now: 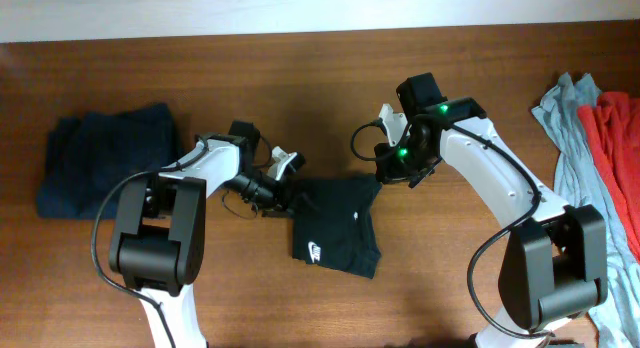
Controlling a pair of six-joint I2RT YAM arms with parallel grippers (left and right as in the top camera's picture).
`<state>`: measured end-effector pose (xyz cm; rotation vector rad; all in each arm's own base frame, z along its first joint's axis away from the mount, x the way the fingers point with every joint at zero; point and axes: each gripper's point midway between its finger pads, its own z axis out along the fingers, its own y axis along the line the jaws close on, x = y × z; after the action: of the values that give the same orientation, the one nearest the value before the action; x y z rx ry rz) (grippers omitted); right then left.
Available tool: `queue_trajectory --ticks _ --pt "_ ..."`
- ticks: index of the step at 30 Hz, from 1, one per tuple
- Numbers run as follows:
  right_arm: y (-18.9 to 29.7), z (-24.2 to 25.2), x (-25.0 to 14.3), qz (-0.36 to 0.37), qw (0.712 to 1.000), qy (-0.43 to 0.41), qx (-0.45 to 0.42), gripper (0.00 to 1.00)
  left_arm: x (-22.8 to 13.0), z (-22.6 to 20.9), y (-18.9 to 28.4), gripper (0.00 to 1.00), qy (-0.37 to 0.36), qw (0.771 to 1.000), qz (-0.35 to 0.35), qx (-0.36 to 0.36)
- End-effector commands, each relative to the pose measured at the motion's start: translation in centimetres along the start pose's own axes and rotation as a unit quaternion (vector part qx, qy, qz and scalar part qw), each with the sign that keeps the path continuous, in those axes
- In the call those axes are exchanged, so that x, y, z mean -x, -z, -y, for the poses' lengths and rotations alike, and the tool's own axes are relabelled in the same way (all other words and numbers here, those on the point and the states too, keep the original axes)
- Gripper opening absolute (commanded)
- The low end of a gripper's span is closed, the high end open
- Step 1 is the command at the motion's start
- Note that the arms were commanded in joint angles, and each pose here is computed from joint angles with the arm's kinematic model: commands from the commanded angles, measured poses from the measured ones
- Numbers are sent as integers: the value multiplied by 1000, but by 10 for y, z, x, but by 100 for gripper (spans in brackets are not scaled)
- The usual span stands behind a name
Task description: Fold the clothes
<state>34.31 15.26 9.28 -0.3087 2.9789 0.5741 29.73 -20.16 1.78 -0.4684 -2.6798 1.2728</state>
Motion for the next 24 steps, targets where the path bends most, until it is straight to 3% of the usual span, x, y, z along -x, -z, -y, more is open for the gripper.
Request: queue_trajectory --ticks 1,2,7,10,20,24 --pt "-3 -9 -4 -10 999 -3 32 10 -23 -13 -10 94 28 999 -42 18" --pt "-3 -22 -4 -11 998 16 65 6 -24 -10 -12 98 32 998 -46 16" --pt "-19 -37 -7 -25 997 -8 71 4 -22 -8 -16 98 48 998 -44 17" --pt "-39 -37 -13 -50 996 -48 63 4 -21 -7 -16 83 47 998 -42 13" --pt "-102 -35 -42 -145 978 -134 63 4 -18 -8 -16 81 43 998 -37 14" --pt "-112 -33 -44 -153 976 -143 63 4 -14 -13 -17 67 80 996 -30 30"
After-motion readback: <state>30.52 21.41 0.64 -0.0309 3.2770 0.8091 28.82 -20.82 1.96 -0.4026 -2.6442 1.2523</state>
